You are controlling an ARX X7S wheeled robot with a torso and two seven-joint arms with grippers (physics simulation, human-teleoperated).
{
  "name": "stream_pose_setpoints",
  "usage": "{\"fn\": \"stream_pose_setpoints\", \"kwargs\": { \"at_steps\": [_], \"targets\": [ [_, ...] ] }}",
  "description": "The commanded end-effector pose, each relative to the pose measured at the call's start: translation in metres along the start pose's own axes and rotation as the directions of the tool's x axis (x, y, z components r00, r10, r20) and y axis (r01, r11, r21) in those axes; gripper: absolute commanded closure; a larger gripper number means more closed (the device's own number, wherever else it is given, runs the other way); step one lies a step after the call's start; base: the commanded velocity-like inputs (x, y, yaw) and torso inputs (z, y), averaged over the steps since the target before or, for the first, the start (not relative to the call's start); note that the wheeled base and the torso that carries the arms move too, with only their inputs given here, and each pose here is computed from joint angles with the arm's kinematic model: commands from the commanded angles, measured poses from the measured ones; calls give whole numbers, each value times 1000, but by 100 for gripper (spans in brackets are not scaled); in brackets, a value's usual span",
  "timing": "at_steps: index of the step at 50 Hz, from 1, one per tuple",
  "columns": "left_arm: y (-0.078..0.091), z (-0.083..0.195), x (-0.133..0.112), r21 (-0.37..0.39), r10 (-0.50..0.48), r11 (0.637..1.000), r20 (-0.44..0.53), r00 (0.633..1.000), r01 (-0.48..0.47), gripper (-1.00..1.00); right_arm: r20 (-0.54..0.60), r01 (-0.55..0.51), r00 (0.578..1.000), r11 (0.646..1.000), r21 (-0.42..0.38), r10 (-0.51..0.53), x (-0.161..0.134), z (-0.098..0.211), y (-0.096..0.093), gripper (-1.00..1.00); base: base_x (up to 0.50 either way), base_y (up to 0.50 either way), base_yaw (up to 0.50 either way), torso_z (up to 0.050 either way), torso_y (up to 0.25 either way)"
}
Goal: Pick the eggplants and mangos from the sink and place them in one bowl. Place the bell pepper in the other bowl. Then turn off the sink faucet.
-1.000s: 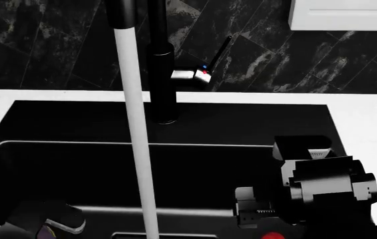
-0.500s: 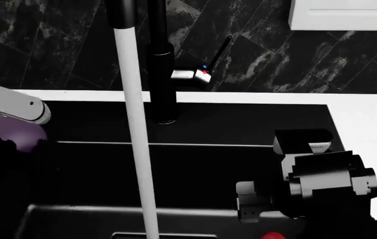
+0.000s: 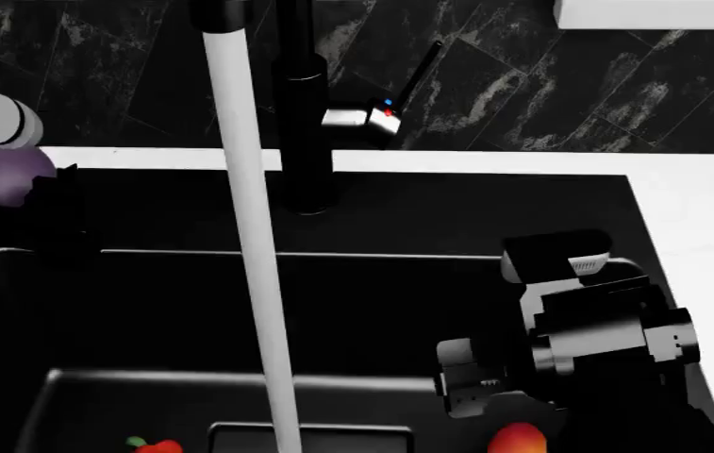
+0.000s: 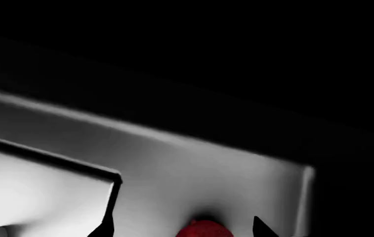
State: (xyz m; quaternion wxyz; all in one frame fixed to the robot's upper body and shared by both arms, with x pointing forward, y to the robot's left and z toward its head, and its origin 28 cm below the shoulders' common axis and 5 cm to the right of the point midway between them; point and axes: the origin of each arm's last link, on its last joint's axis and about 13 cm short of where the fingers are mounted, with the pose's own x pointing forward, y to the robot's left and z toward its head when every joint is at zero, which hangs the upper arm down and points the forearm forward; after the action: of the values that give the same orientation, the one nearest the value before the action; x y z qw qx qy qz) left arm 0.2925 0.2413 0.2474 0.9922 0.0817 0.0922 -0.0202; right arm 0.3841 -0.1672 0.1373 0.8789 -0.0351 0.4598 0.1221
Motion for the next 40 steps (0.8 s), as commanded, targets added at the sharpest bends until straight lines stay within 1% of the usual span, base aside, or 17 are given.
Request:
{"fn": "stream_pose_setpoints", "kwargs": {
  "at_steps": [1, 13, 18, 26, 40],
  "targets": [
    [3, 8, 0, -27, -203, 978, 61, 977, 205, 100, -45, -33, 999, 990, -139, 27, 2, 5, 7, -100, 0, 0, 0, 0, -127],
    [7, 15, -6, -26, -196, 980, 86, 977, 198, 100, -78, 11, 997, 987, -157, -24, 2, 1, 5, -100, 0, 0, 0, 0, -129],
    [10, 17, -8, -27, -194, 980, 93, 976, 198, 100, -78, 16, 997, 987, -157, -28, 4, 0, 5, -100, 0, 0, 0, 0, -129],
    [9, 21, -9, -21, -188, 981, 107, 976, 191, 100, -69, 43, 996, 987, -156, -54, 2, 0, 2, -100, 0, 0, 0, 0, -129],
    [17, 44, -22, -23, -165, 985, 176, 970, 172, 100, -54, 57, 996, 987, -151, -66, 3, 0, 2, -100, 0, 0, 0, 0, -129]
  ]
}}
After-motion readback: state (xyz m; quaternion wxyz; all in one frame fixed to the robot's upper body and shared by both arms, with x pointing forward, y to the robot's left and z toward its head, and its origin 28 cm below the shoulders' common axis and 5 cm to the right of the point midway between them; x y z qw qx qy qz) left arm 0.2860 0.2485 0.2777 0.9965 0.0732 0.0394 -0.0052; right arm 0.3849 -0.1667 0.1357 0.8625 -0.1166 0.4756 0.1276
